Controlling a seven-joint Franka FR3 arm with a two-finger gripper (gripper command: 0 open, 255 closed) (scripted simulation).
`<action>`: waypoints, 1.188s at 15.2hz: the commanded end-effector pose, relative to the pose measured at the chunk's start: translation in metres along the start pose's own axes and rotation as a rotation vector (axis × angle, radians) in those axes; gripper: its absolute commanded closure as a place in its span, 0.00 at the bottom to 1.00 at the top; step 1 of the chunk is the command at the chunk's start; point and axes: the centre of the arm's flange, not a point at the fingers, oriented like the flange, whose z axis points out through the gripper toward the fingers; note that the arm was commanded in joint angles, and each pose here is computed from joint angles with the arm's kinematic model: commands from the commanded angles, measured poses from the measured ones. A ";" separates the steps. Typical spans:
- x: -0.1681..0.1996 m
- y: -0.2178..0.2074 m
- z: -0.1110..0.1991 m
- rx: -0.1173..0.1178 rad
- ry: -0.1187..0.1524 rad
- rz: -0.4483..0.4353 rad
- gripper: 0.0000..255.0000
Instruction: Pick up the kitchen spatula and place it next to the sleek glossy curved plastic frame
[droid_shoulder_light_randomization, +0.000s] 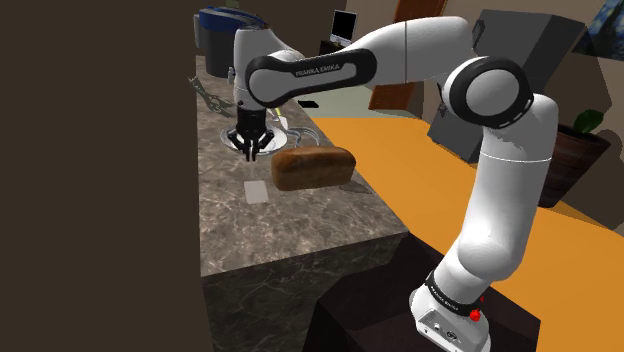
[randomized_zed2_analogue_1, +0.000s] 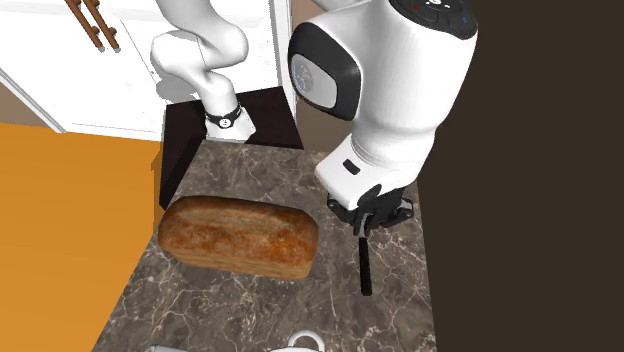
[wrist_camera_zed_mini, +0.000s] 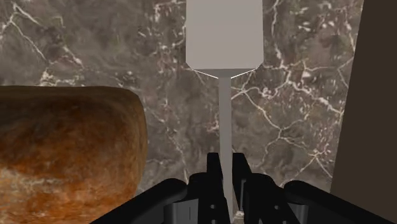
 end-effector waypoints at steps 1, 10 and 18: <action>0.012 0.020 0.002 0.000 0.000 -0.001 1.00; 0.075 0.121 0.006 0.000 0.000 -0.001 1.00; 0.131 0.210 0.009 0.000 0.000 -0.001 1.00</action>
